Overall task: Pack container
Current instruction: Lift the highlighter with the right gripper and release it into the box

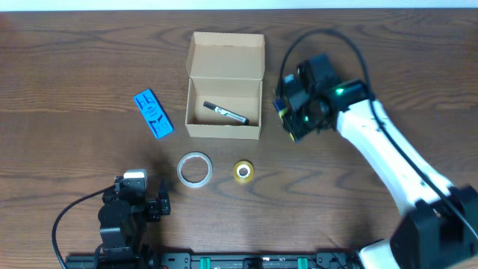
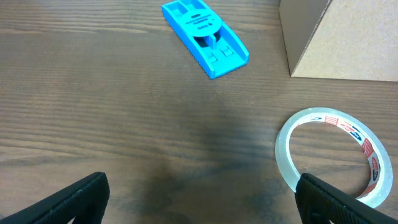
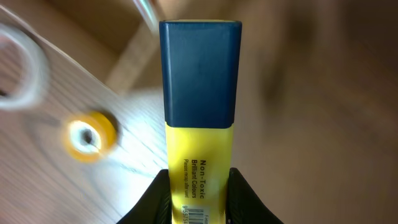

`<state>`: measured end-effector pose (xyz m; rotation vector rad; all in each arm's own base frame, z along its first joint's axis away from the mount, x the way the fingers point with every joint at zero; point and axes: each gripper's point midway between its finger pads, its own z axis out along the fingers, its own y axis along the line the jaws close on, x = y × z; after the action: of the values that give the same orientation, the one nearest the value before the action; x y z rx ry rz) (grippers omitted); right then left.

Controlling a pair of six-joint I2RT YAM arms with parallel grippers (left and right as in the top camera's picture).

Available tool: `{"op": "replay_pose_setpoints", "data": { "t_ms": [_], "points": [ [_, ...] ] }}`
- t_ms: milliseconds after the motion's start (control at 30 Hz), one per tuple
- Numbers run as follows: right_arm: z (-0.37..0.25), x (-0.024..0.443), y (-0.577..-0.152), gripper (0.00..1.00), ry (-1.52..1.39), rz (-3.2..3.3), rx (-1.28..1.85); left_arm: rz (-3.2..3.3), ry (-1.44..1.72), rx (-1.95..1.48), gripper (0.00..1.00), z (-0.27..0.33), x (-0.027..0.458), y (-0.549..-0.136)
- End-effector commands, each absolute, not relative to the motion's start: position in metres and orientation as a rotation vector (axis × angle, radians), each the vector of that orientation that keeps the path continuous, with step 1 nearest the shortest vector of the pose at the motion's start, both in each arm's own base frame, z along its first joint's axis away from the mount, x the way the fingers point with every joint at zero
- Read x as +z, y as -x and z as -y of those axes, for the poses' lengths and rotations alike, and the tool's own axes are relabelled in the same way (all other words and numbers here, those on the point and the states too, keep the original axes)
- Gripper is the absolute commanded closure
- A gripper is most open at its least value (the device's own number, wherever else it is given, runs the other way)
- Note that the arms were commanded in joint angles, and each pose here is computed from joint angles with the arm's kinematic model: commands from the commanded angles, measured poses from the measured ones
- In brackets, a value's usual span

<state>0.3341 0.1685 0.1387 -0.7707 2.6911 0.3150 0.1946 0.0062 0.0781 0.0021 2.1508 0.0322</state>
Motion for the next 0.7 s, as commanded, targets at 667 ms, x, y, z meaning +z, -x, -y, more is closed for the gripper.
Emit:
{"op": "replay_pose_setpoints", "data": {
  "t_ms": [667],
  "points": [
    [-0.301,0.113,-0.386,0.96,1.375,-2.376,0.232,-2.154,-0.005,0.042,0.05,-0.008,0.076,-0.194]
  ]
}}
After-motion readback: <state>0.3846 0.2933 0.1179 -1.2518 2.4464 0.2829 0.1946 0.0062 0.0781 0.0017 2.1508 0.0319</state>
